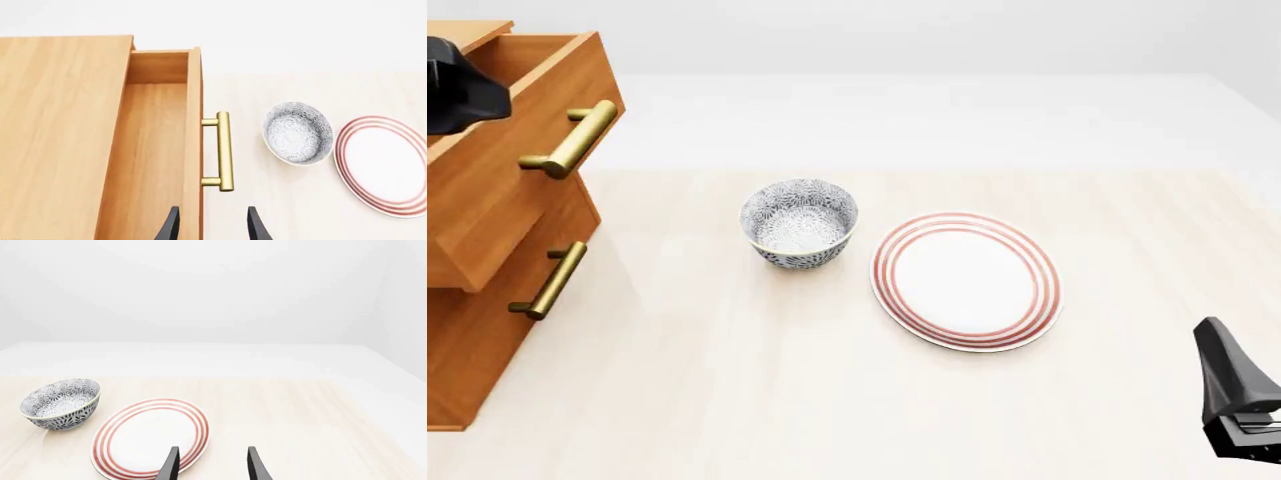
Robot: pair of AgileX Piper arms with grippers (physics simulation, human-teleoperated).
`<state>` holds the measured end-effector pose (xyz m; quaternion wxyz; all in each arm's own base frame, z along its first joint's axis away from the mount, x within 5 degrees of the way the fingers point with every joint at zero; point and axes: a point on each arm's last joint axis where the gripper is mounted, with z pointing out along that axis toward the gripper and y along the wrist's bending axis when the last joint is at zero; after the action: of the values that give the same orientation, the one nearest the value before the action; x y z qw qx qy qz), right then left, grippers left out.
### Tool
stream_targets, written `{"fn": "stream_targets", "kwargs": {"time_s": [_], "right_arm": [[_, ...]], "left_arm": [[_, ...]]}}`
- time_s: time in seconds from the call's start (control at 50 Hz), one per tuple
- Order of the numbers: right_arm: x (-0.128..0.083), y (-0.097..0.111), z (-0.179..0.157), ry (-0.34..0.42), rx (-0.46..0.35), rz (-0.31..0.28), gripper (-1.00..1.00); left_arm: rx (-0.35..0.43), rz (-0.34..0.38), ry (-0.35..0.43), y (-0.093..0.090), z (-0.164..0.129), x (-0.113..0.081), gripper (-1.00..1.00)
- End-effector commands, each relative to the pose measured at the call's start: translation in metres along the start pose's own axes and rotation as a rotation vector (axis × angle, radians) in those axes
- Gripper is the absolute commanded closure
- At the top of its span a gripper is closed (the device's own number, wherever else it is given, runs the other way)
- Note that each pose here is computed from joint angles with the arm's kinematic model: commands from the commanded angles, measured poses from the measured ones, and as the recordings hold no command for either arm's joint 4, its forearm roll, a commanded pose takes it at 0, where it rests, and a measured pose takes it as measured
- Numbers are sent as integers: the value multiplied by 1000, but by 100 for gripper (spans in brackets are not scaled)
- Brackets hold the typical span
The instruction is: Open the top drawer of the cabinet.
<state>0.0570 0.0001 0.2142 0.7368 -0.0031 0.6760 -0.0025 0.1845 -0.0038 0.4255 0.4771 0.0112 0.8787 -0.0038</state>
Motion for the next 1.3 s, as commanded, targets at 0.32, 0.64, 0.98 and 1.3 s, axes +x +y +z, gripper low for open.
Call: {"fn": "stream_targets", "kwargs": {"time_s": [0.32,0.64,0.98,1.3], "right_arm": [[0,0,0,0,0,0,-100],[0,0,0,0,0,0,-100],[0,0,0,0,0,0,-100],[0,0,0,0,0,0,-100]], "left_arm": [[-7,-37,8,2,20,11,-100],[1,-57,27,0,36,19,-100],[-8,-70,36,2,45,22,-100],[-6,-83,55,1,57,29,-100]]}}
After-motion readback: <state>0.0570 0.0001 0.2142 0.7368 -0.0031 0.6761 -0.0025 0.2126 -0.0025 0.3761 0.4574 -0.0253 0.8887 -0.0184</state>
